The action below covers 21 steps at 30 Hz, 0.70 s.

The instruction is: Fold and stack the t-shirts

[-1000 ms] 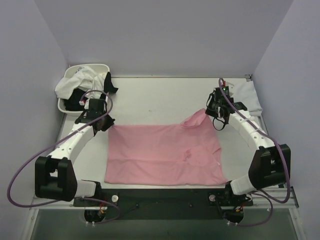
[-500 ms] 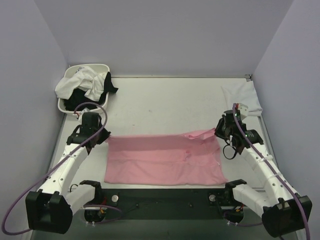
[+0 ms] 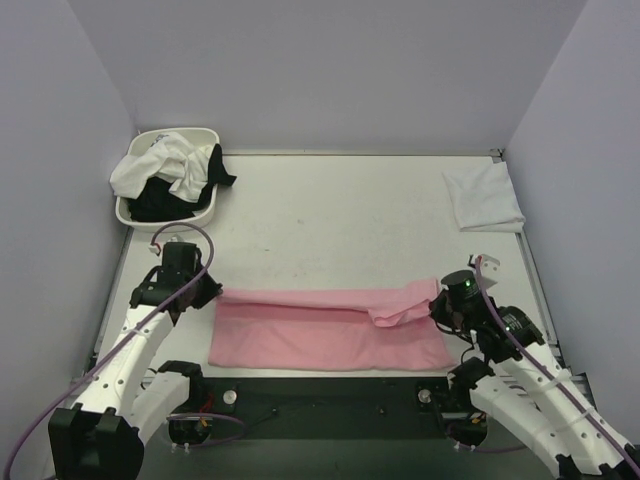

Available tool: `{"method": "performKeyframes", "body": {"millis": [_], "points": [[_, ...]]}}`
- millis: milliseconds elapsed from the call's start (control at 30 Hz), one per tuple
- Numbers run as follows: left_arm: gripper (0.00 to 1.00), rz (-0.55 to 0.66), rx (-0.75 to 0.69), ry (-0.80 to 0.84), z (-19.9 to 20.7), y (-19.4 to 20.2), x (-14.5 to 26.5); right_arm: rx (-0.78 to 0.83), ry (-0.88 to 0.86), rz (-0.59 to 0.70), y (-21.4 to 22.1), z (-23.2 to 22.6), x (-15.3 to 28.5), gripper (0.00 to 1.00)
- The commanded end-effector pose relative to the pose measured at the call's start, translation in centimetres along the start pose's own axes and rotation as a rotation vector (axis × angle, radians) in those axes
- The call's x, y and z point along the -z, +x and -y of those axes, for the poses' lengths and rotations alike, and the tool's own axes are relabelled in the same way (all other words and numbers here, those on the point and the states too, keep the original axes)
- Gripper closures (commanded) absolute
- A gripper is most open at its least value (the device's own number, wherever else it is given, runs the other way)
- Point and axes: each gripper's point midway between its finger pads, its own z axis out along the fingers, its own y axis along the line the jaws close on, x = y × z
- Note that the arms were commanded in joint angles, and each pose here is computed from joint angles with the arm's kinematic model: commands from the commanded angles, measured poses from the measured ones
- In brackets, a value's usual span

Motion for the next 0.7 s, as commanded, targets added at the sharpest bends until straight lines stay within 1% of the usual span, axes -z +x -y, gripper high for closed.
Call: {"method": "performKeyframes", "body": {"millis": [0,67,100,200,333,400,433,467,500,533,567,600,633,667], "points": [[1.0,-0.02,-0.011,-0.003,-0.8,0.9,0.6,-0.047,0.102,-0.004,1.7,2.8,1.0,1.0],[1.0,-0.019,-0.004,-0.002,-1.0,1.1,0.7,-0.031,0.11,-0.016,2.6,3.4,1.3,1.0],[1.0,-0.023,-0.005,-0.003,-1.2,1.4,0.7,-0.059,0.109,0.0,2.8,3.7,1.4,1.0],[1.0,-0.016,0.0,-0.005,-1.3,1.3,1.0,-0.044,0.079,-0.007,3.7,3.4,1.9,1.0],[1.0,-0.009,0.005,0.009,-1.0,1.1,1.7,-0.028,0.128,-0.008,4.5,4.2,1.8,1.0],[0.99,-0.006,0.012,0.002,-1.2,1.2,1.9,0.002,0.114,-0.012,5.2,4.0,1.6,1.0],[0.9,0.005,0.013,0.013,-1.1,1.1,2.2,0.005,0.117,-0.012,5.4,4.1,1.5,0.97],[0.82,0.01,0.014,0.015,-1.1,1.0,2.3,0.009,0.105,-0.007,5.5,3.8,1.5,0.92],[0.74,0.011,0.018,0.018,-1.1,1.0,2.4,0.015,0.108,-0.004,5.6,3.7,1.5,0.79],[0.71,0.017,0.018,0.029,-0.9,0.9,2.7,0.024,0.11,-0.001,5.5,3.6,1.6,0.64],[0.64,0.011,0.021,0.026,-1.0,1.0,2.9,0.02,0.103,0.017,5.0,3.3,1.8,0.51],[0.52,0.012,0.026,0.029,-0.9,0.9,3.2,0.041,0.097,0.023,4.8,2.9,2.1,0.37],[0.34,0.02,0.025,0.047,-0.6,0.8,3.6,0.059,0.1,0.03,4.6,2.8,2.3,0.34],[0.25,0.027,0.027,0.054,-0.4,0.5,4.1,0.061,0.093,0.044,3.9,2.1,2.8,0.31]]}}
